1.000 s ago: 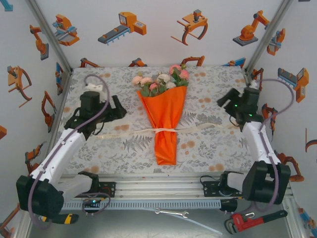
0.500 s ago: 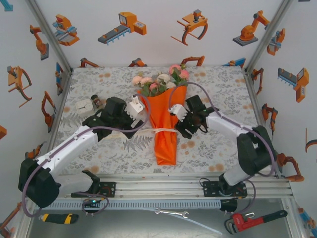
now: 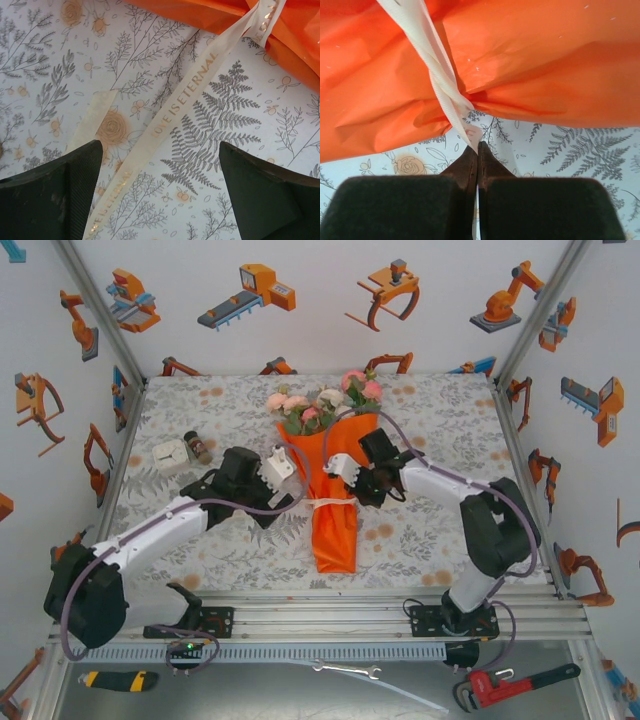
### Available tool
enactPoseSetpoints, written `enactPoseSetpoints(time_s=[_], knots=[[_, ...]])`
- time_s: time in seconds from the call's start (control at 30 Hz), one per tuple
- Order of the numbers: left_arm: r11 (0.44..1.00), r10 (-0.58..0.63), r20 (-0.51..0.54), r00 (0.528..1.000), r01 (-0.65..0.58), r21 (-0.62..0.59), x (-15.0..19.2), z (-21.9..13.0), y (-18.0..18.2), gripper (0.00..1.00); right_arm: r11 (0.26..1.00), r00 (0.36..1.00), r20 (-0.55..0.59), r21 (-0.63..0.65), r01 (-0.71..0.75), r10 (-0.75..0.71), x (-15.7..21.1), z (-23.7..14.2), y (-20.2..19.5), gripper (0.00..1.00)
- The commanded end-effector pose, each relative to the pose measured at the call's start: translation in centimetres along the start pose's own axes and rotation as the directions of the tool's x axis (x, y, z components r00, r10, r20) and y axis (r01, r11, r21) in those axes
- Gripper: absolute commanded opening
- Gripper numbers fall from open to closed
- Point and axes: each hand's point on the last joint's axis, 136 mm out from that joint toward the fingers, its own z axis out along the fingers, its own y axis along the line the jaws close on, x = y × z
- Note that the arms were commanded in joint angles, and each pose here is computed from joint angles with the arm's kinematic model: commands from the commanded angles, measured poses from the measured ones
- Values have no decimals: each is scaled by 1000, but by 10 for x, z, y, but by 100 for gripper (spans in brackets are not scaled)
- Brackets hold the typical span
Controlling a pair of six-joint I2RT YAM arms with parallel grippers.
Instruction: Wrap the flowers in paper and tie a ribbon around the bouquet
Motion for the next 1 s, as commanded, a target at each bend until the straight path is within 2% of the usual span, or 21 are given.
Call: enactPoseSetpoints(time_s=[0.0,0.17,0.3,0.37,0.4,0.43,0.47,0.5,0.57,0.6,0.63,0.7,0.77,0.87,0.97], knots=[[999,5,44,999,-7,49,-14,18,-6,91,1000,991,133,3,-19,18,-23,-17,5,0],[996,-16,79,997,8,91,-24,49,-14,99,988,945,291,-6,-152,148,-47,-23,2,0],[995,-35,108,994,24,99,-32,64,-20,97,973,890,397,-46,-226,225,-62,-30,3,0],[993,-39,105,994,27,114,-33,72,-25,100,966,865,434,-58,-251,251,-68,-33,2,0],[993,-42,99,994,31,114,-33,75,-26,96,963,855,448,-61,-263,262,-70,-35,2,0],[993,-49,92,995,38,114,-31,79,-28,89,958,842,464,-60,-279,274,-72,-38,0,0],[992,-59,87,994,49,112,-29,82,-28,76,953,829,480,-56,-296,286,-75,-42,-2,0],[993,-72,87,994,63,105,-28,84,-27,62,948,817,494,-50,-315,297,-76,-45,-5,0],[993,-101,93,991,94,77,-25,82,-23,27,927,786,523,-21,-375,330,-78,-52,-14,0],[993,-109,93,990,104,59,-22,80,-21,14,907,770,532,10,-422,352,-75,-55,-22,0],[992,-125,89,988,122,36,-19,77,-17,2,865,741,544,54,-498,393,-70,-59,-34,0],[982,-182,75,980,185,-34,-10,70,-6,0,741,650,579,114,-662,492,-52,-66,-59,0],[956,-282,57,958,285,-71,0,65,3,0,551,512,613,145,-822,602,-21,-70,-84,0],[916,-380,59,923,385,-115,14,60,13,0,372,421,604,213,-903,676,18,-66,-102,0],[853,-486,103,868,497,-158,28,50,27,0,188,368,586,345,-920,722,60,-67,-113,0]])
